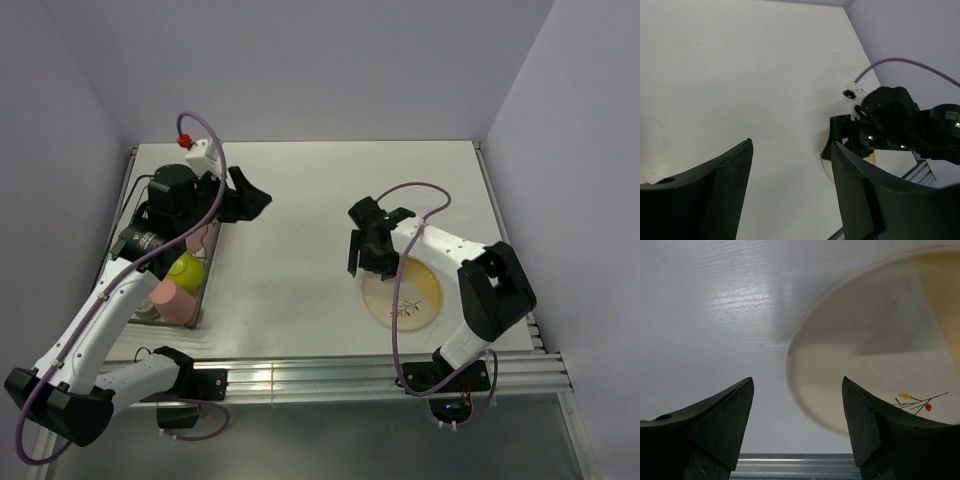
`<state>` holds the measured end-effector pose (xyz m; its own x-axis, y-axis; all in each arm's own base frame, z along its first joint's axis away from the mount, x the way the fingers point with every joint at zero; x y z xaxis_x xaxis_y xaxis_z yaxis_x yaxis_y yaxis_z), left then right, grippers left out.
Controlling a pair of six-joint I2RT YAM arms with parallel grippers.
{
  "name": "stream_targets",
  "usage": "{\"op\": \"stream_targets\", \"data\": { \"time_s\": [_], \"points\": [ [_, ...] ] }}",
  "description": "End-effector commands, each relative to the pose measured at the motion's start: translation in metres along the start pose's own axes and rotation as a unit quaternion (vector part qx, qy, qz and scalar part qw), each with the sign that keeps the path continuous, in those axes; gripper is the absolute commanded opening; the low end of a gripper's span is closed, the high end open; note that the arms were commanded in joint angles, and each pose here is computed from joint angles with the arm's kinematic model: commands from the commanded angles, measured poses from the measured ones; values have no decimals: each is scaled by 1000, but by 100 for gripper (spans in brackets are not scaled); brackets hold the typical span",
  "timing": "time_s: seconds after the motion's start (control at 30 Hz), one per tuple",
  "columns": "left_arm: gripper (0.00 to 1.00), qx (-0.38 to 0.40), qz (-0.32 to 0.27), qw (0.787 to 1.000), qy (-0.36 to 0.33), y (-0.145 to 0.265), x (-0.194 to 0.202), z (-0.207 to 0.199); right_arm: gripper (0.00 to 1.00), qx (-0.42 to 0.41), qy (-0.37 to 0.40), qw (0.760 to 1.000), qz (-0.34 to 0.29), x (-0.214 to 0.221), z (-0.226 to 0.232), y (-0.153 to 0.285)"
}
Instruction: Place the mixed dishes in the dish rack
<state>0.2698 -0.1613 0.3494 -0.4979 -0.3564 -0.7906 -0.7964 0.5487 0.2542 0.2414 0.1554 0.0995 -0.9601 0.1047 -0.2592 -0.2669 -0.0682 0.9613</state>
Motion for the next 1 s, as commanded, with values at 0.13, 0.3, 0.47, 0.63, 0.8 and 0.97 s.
{"op": "stream_targets", "data": {
  "time_s": [0.13,0.3,0.47,0.63,0.8,0.97],
  "points": [
    [70,4,13,1000,20,-9,32,-3,74,87,35,995,-41,1,14,-26],
    [69,-4,36,999,22,-5,57,8,57,99,44,994,-31,12,20,-43],
    [70,-7,41,999,22,2,69,15,20,126,55,990,-36,10,23,-52],
    [70,-6,49,999,22,7,79,19,0,156,70,984,-46,11,29,-60],
    [69,12,84,996,28,5,98,20,0,111,70,990,-58,3,48,-50],
    [70,60,74,995,19,1,123,19,0,-8,54,998,-43,-6,84,-24]
  ]
}}
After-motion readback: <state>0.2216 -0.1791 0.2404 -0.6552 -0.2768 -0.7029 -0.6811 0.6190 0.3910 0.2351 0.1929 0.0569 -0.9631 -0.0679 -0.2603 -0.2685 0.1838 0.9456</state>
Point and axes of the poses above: each gripper's point midway between its finger pads, its own y axis back along the fingers, its own z axis along the line the jaws close on, x = y × z, the point moved 4 cm from there along y, back along the fingers, and after that the axes turned 5 degrees about y, right-handed, at the moved point
